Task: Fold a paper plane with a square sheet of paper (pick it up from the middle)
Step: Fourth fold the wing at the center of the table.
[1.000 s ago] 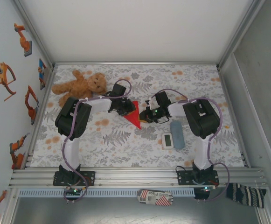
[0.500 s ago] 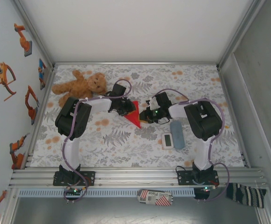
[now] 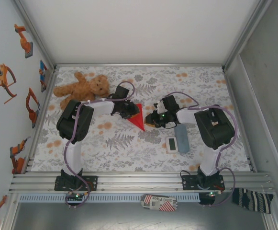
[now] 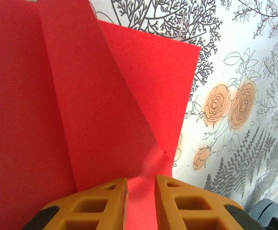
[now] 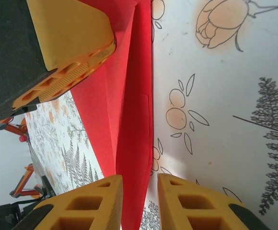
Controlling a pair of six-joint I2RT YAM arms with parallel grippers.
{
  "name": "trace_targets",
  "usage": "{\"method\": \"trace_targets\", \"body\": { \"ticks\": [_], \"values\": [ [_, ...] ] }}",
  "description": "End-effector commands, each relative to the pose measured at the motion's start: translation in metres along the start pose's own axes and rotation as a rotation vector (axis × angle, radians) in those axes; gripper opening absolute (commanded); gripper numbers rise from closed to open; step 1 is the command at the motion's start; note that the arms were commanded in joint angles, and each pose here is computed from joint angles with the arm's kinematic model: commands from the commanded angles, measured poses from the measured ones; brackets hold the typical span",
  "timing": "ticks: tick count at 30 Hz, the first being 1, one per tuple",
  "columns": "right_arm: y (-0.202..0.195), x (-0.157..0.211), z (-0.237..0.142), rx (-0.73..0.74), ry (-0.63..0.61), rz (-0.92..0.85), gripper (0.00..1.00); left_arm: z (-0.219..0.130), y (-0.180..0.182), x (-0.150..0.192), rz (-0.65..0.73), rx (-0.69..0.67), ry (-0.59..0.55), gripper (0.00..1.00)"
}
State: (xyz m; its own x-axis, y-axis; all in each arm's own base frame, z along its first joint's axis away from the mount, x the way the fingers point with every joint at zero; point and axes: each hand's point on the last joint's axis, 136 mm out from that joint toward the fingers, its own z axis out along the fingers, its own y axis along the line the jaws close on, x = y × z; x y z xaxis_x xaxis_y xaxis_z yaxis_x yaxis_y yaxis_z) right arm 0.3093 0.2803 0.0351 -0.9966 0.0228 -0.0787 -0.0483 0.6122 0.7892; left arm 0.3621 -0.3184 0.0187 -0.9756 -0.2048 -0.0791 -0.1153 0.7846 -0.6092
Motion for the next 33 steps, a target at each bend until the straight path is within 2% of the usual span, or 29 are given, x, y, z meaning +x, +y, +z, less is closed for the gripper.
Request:
{"method": "trace_targets", "body": {
  "ticks": [1, 13, 23, 33],
  "values": [
    [0.011, 0.002, 0.000, -0.022, 0.010, -0.011, 0.25, 0.010, 0.022, 0.009, -0.027, -0.064, 0.046, 0.24],
    [0.020, 0.012, 0.005, -0.032, 0.048, -0.047, 0.25, 0.011, 0.022, 0.010, -0.030, -0.062, 0.052, 0.26],
    [0.014, 0.018, 0.011, -0.025, 0.072, -0.033, 0.14, 0.008, 0.018, 0.009, -0.026, -0.053, 0.047, 0.28],
    [0.003, 0.023, 0.018, -0.012, 0.092, -0.011, 0.12, 0.002, 0.005, 0.006, -0.018, -0.012, 0.038, 0.32]
  ]
}}
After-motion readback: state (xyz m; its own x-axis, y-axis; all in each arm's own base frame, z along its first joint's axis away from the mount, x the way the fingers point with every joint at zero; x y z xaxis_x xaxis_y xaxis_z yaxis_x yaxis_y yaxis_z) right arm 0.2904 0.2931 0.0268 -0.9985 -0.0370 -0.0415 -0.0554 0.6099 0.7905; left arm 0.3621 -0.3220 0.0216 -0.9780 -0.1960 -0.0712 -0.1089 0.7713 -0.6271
